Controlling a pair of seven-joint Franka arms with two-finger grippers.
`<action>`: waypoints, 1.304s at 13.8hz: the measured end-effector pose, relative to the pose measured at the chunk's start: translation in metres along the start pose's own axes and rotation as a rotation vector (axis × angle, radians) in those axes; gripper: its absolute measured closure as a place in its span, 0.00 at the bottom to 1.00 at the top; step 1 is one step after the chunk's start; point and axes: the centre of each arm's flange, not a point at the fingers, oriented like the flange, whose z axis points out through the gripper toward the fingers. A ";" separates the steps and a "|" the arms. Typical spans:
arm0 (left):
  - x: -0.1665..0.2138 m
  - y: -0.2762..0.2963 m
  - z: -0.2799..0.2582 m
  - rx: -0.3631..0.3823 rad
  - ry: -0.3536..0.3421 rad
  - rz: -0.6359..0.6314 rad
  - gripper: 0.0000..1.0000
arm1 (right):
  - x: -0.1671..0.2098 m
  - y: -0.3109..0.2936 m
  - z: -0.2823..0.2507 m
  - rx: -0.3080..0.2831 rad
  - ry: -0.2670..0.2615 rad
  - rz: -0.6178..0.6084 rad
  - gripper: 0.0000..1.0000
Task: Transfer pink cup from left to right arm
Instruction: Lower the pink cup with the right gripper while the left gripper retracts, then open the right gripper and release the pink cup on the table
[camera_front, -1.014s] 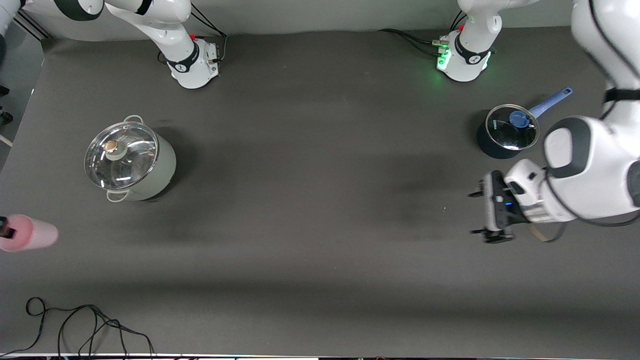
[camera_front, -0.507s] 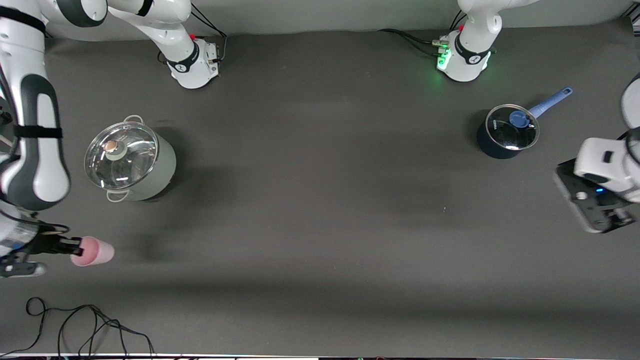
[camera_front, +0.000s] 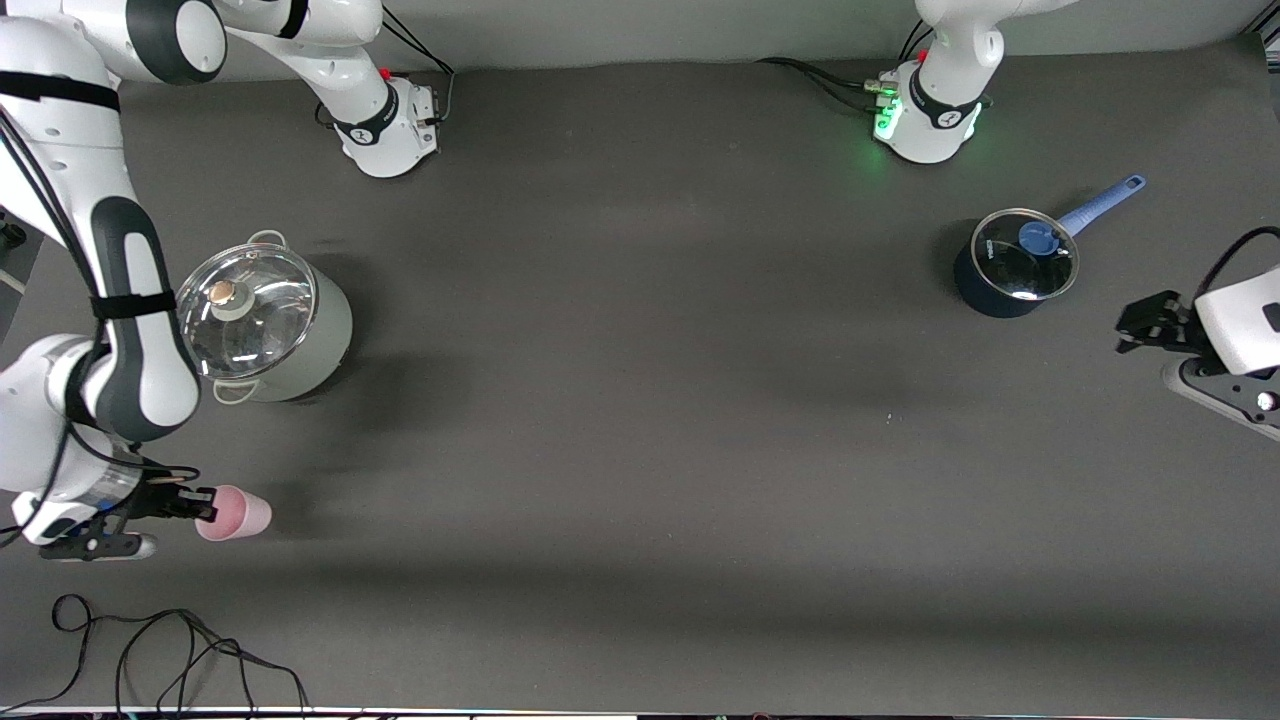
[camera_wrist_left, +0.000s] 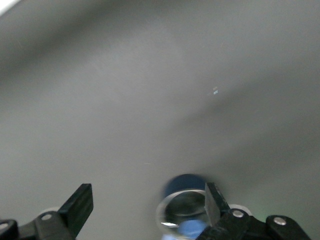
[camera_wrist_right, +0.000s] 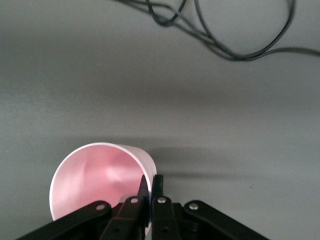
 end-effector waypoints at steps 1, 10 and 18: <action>-0.002 0.002 -0.002 -0.018 -0.010 -0.067 0.00 | -0.002 0.000 0.010 0.000 -0.005 0.001 0.97; -0.023 -0.003 0.012 -0.070 -0.161 -0.310 0.00 | -0.004 -0.001 0.028 0.010 -0.005 0.012 0.62; -0.035 -0.031 0.023 -0.103 -0.181 -0.224 0.00 | -0.004 0.005 0.012 0.015 -0.035 -0.120 0.00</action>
